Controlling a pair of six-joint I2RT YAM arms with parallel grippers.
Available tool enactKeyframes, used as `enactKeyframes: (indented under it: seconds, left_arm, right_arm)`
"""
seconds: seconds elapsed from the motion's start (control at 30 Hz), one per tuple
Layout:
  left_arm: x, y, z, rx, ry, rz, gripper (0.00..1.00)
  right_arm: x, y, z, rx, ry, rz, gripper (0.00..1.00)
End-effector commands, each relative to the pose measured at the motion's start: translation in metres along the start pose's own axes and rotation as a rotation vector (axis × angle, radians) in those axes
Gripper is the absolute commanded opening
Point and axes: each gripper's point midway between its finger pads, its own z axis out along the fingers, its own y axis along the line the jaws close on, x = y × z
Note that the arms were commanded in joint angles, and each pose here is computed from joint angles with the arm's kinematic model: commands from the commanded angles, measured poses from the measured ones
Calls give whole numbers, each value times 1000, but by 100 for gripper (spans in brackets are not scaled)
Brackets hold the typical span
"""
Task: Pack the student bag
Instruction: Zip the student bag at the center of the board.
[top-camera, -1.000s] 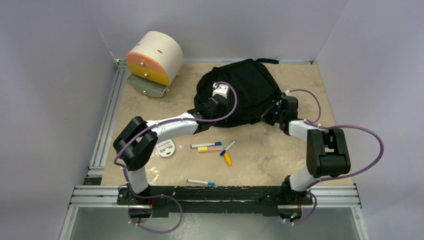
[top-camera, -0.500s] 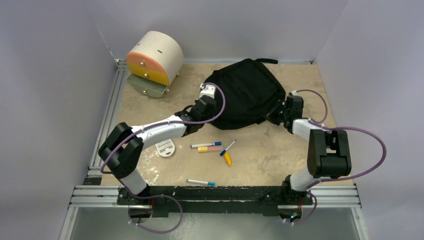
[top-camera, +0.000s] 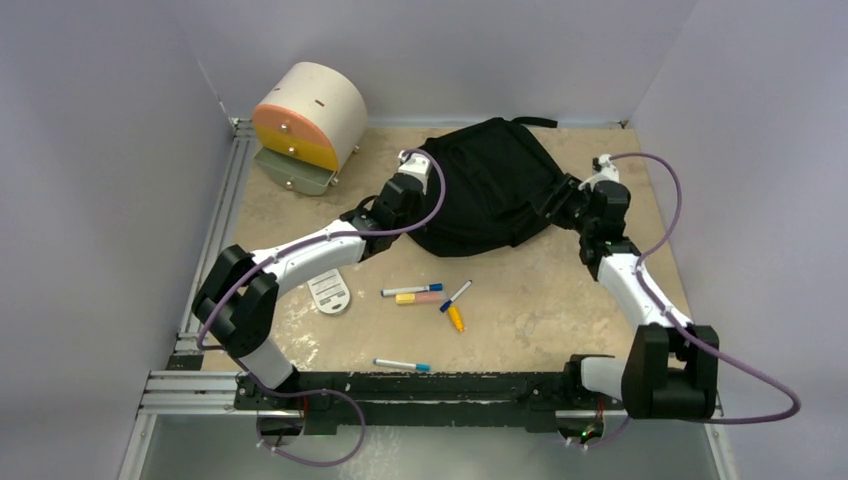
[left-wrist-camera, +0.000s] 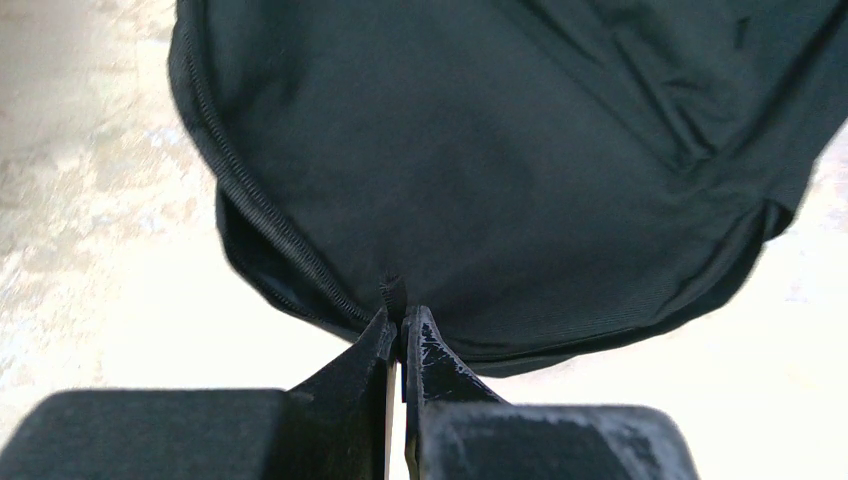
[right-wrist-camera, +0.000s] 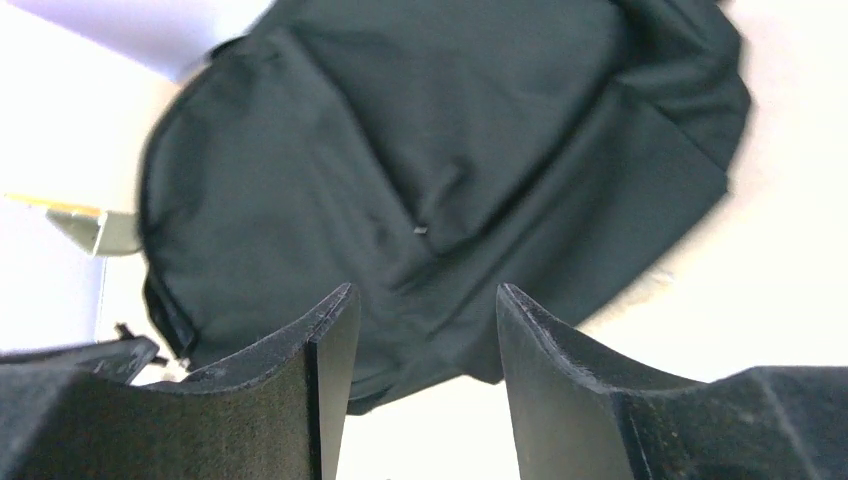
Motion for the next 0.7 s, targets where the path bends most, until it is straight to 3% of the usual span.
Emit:
enactKeyframes:
  seconds: [0.0,0.1,0.2,0.4,0.67]
  left_arm:
    - [-43,-22,-7,105,-83,2,0]
    - [-43,-26,-8,124,-74,-13,0]
    - [-40,-25,-7,114,-57,-28,0]
    - [-32,-20,-11,95,-33,-67,0]
    - [-29,-14,-17,76,-35,-104,0]
  right_arm:
    - [5,79,-11,-254,-25,-264,54]
    - [42,131,-15,-453,20,-414,51]
    - [64,167,-24,-603,-65,-545,51]
    - [99,188,-54,-905,-284,-846,57]
    - [123,206,-20,-970,-194,-1083,57]
